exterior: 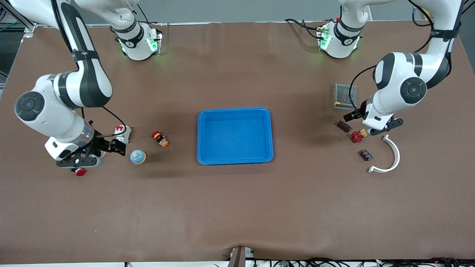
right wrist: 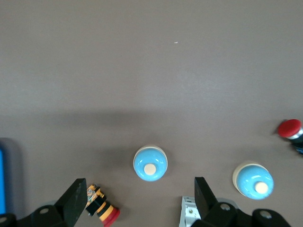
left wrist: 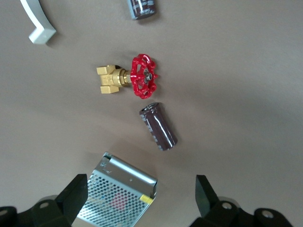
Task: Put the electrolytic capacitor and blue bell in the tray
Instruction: 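Move the left gripper to the capacitor while the right gripper reaches the bell, then grasp the capacitor with the left gripper while the right gripper grasps the bell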
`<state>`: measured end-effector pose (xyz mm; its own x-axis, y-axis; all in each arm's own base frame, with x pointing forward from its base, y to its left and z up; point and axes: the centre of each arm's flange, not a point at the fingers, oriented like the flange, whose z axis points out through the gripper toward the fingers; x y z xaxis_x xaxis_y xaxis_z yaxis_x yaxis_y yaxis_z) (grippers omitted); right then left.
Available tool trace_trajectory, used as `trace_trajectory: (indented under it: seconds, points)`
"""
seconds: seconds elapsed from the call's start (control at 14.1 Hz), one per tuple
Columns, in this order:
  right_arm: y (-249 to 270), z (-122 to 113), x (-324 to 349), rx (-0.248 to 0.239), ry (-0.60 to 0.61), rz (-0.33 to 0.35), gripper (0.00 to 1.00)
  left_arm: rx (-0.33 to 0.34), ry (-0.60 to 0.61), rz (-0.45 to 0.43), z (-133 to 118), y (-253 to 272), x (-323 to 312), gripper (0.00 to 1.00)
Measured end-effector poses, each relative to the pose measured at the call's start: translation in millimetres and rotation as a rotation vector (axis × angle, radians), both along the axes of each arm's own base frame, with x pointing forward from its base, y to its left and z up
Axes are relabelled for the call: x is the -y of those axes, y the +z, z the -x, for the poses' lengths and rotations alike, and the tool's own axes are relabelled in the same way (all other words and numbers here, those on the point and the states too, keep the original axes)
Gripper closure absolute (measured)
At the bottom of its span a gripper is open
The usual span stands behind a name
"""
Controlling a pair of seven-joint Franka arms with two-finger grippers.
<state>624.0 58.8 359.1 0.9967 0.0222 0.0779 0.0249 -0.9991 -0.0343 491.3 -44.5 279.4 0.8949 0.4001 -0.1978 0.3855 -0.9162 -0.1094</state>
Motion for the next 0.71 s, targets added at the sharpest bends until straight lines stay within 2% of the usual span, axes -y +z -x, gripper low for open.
trace_trajectory:
  seconds: [0.43, 0.5, 0.71]
  points:
    - [-51.1, 6.9, -3.9, 0.023, 0.004, 0.003, 0.00, -0.013, 0.157, -0.003, -4.9, -46.7, -30.0, 0.04]
    - [-57.9, 8.2, -3.6, 0.029, 0.004, 0.003, 0.00, -0.015, 0.188, -0.009, -4.9, -52.2, -29.7, 0.08]
    - [-81.3, 17.9, -5.3, 0.029, 0.009, 0.006, 0.00, -0.004, 0.274, -0.022, -6.3, -66.8, -21.7, 0.12]
